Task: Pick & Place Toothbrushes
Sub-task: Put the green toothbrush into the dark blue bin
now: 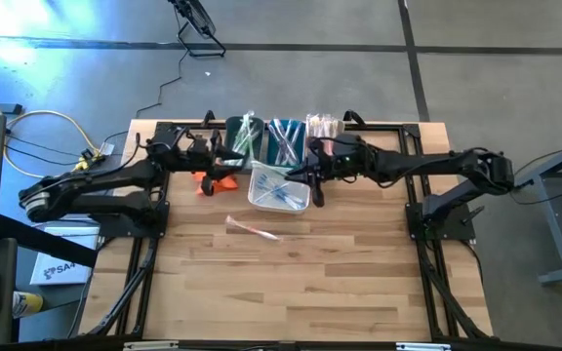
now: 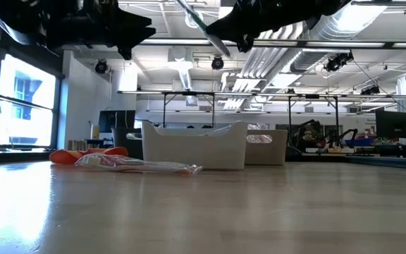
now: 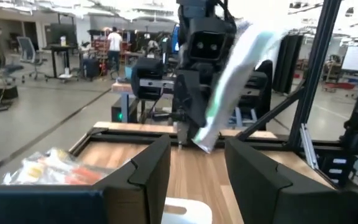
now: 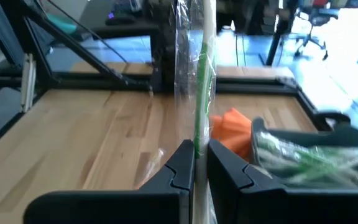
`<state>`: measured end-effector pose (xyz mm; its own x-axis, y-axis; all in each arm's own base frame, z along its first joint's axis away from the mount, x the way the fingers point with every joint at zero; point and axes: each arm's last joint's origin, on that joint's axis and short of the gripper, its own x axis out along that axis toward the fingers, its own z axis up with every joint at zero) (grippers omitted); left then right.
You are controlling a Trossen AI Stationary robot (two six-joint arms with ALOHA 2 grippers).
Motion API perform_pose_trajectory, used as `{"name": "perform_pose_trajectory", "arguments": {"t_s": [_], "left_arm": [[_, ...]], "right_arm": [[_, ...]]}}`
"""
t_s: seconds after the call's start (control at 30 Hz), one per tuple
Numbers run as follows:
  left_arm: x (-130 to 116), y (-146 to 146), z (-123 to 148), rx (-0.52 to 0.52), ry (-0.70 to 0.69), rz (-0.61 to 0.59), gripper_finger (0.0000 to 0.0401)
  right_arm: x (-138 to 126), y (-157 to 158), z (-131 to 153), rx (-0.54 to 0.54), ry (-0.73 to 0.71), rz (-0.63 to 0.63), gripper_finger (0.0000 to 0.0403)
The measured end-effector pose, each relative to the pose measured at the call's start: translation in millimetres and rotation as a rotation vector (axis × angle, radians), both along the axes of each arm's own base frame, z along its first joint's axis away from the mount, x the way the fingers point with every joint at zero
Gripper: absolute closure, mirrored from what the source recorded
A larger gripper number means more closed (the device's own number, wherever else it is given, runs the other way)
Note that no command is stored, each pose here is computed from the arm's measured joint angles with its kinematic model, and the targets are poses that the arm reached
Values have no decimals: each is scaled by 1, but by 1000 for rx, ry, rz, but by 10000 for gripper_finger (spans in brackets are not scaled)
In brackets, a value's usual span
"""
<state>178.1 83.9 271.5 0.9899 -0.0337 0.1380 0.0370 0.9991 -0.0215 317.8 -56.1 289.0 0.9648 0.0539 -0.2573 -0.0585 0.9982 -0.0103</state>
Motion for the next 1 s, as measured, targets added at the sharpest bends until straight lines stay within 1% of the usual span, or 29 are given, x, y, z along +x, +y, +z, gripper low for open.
{"name": "perform_pose_trajectory", "arguments": {"t_s": [0.13, 0.33, 0.43, 0.63, 0.83, 1.0], "left_arm": [[10, 2, -3, 18, -38, -14, 250], [25, -8, -3, 103, -120, -80, 250], [30, -12, -4, 116, -141, -97, 250], [33, -12, 2, 104, -166, -38, 250], [46, -11, 12, 106, -171, -57, 250], [58, -6, 15, 86, -122, -60, 250]], "right_arm": [[2, 4, 3, -6, -33, 13, 384], [2, 7, 5, -9, -48, 16, 384], [2, 7, 4, -9, -43, 15, 384], [2, 7, 4, -7, -39, 17, 384], [2, 7, 4, -5, -39, 15, 384], [2, 7, 2, -2, -24, 14, 384]]}}
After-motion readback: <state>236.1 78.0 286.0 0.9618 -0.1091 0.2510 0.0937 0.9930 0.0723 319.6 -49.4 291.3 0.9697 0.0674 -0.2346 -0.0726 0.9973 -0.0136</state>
